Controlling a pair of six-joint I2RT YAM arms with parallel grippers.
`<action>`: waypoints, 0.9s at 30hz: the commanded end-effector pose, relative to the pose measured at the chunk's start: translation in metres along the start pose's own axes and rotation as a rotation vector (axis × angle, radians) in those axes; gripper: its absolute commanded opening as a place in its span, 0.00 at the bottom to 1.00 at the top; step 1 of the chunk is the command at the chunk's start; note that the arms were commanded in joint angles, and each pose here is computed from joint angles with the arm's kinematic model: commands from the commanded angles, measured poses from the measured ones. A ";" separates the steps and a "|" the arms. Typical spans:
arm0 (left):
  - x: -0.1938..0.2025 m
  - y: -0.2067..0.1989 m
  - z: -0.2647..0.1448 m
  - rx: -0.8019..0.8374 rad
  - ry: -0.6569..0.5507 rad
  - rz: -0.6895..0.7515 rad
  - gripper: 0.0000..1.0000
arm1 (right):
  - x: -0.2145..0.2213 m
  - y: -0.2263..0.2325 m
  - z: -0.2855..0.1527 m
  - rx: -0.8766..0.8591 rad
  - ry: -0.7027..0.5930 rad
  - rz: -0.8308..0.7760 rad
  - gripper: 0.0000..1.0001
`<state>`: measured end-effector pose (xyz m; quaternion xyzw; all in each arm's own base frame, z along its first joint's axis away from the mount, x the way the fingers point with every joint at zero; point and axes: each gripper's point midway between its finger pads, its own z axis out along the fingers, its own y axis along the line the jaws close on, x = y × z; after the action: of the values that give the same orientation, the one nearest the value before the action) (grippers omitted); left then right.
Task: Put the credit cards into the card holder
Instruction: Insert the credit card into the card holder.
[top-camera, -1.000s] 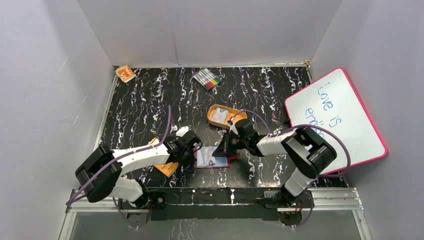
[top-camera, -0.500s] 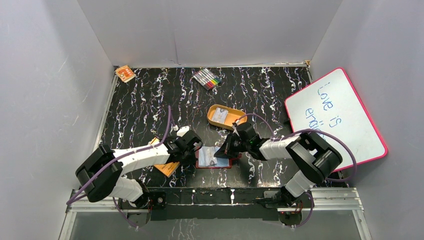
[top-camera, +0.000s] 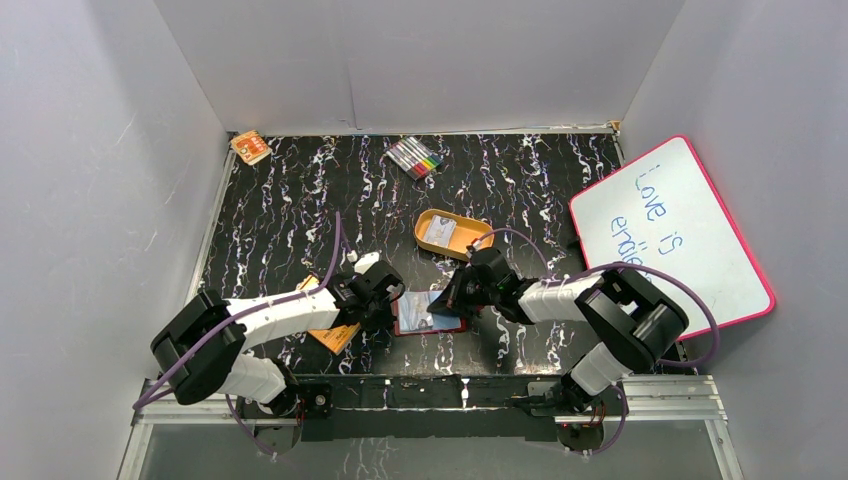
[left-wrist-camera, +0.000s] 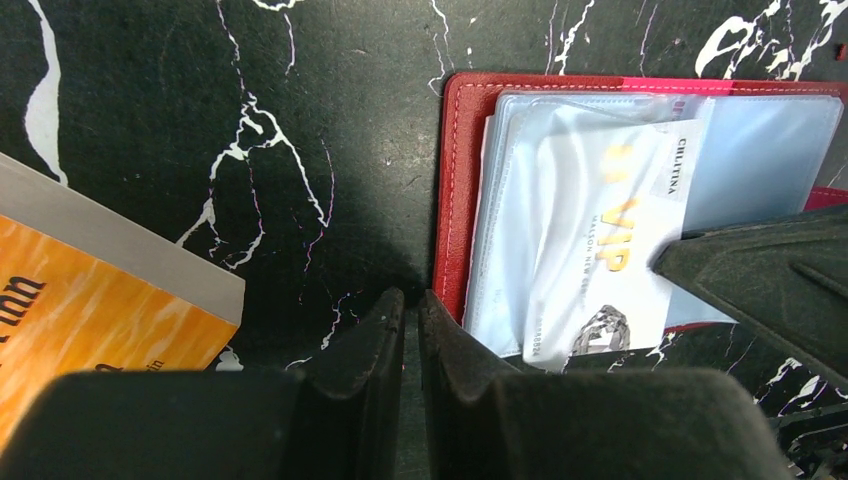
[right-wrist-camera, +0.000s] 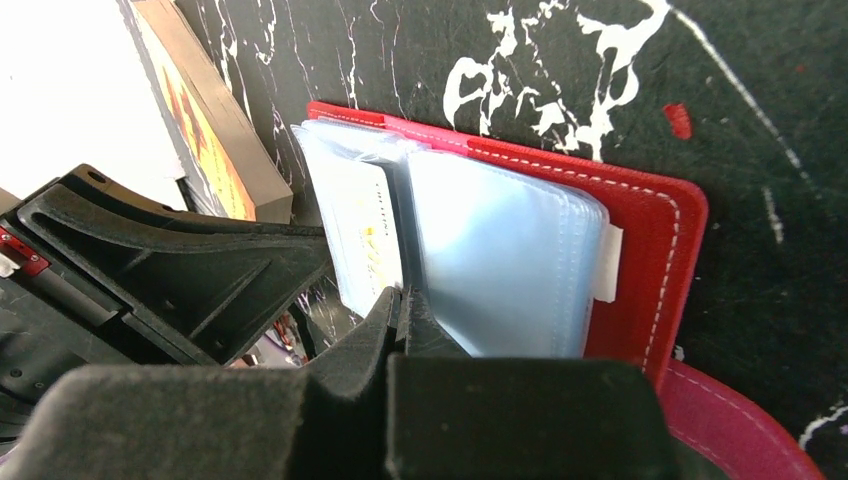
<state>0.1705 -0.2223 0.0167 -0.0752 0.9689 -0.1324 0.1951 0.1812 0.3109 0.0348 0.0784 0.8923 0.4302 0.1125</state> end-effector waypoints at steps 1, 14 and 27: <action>0.030 0.016 0.008 -0.043 0.105 0.020 0.10 | 0.004 0.009 0.005 -0.004 -0.007 -0.001 0.00; 0.029 0.021 0.006 -0.051 0.090 0.013 0.10 | 0.004 0.012 -0.004 0.013 -0.036 -0.053 0.00; 0.031 0.021 0.005 -0.048 0.094 0.004 0.09 | -0.013 0.004 -0.010 0.093 -0.123 -0.110 0.00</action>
<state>0.1683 -0.2290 0.0170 -0.0796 0.9660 -0.1514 0.1936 0.1806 0.3029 0.0397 0.0690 0.9050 0.3898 0.1558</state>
